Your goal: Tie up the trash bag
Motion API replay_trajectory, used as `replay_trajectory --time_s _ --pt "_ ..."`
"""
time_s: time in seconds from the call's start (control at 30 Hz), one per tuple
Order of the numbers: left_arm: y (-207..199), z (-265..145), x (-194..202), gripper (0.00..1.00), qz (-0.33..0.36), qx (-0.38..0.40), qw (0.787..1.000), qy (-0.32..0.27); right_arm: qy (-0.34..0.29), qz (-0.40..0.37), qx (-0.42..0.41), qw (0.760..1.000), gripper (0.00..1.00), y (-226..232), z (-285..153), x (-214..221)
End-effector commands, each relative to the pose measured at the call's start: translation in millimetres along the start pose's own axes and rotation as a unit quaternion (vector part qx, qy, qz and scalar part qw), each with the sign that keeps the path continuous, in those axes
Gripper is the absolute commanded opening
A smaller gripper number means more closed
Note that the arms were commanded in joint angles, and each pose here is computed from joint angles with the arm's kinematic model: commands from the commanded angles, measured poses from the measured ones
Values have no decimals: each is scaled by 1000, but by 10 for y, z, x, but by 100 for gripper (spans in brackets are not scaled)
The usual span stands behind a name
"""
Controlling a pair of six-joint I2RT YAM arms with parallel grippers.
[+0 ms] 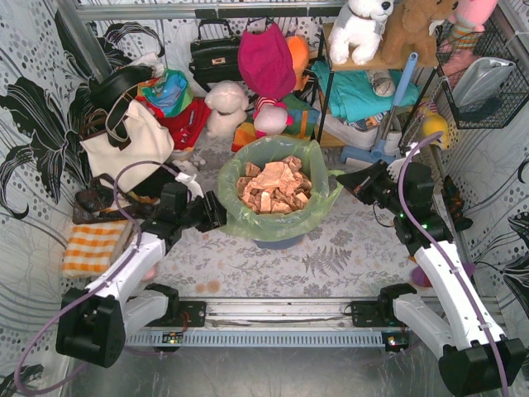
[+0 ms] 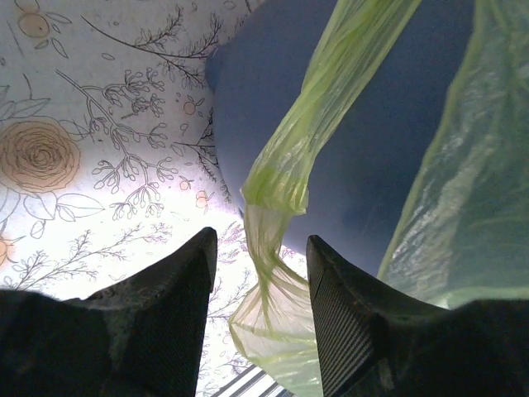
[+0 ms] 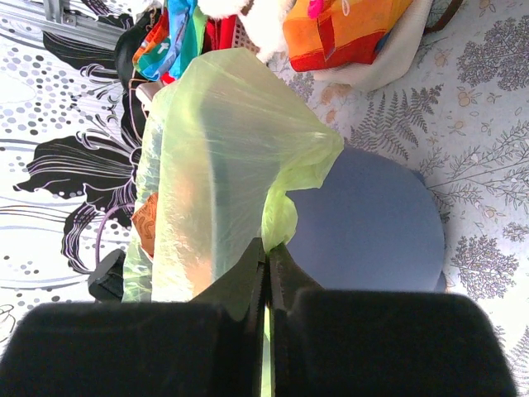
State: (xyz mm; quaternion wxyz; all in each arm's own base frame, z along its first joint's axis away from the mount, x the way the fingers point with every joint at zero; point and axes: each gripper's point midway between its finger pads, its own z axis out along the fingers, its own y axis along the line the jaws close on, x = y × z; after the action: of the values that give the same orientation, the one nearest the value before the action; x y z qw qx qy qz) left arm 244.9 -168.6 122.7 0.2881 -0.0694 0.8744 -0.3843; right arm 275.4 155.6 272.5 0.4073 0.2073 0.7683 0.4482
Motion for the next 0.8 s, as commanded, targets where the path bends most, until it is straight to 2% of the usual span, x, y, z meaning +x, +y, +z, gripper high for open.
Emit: replay_trajectory --time_s 0.0,0.13,0.3,0.53,0.7,0.77 --pt "-115 122 -78 55 10 29 999 -17 -12 -16 -15 1000 0 136 -29 -94" --pt "128 192 -23 45 -12 -32 999 -11 -11 -16 -13 1000 0 122 -28 -90" --pt "346 168 -73 31 -27 -95 995 -34 -11 -15 -12 1000 0 106 -33 -78" --pt "502 152 -92 15 -34 -140 989 -38 -13 -15 -10 1000 0 87 -50 -68" --pt "503 41 -197 0 -31 -165 984 -59 -13 -16 -6 1000 0 62 -56 -64" --pt "478 -32 -267 0 -29 -174 982 -72 -13 -16 -5 1000 0 56 -60 -59"
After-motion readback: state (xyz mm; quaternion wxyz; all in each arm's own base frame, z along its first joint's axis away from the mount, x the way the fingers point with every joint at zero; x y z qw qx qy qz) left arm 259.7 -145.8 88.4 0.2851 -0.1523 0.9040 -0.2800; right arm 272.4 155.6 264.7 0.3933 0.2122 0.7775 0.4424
